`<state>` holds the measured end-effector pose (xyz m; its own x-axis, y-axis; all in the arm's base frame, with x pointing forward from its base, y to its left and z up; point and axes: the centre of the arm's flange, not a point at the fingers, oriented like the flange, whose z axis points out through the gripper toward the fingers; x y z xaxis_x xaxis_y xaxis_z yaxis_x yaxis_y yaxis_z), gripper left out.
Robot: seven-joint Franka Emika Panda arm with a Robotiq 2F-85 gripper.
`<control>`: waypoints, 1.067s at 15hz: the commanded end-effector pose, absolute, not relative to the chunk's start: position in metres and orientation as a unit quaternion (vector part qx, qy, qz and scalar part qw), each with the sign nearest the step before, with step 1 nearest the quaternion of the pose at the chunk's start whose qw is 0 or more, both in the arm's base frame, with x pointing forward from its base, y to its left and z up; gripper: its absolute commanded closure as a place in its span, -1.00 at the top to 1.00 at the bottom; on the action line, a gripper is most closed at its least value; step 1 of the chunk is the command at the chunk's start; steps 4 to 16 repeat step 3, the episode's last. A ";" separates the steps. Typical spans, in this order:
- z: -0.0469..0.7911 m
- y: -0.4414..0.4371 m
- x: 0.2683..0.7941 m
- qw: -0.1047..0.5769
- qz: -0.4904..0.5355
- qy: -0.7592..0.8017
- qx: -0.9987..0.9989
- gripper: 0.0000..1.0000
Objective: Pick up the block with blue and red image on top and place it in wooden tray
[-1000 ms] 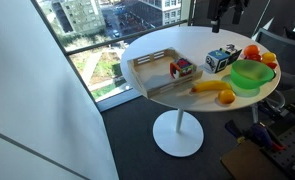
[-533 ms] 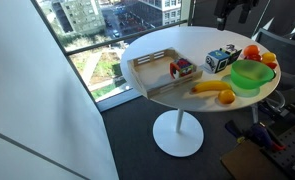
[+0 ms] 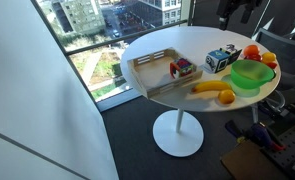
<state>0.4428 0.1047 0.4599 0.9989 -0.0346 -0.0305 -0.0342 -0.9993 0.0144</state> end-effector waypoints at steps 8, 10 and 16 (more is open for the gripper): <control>0.460 0.105 0.443 0.007 -0.015 -0.017 1.000 1.00; 0.460 0.105 0.443 0.007 -0.015 -0.017 1.000 1.00; 0.460 0.105 0.443 0.007 -0.015 -0.017 1.000 1.00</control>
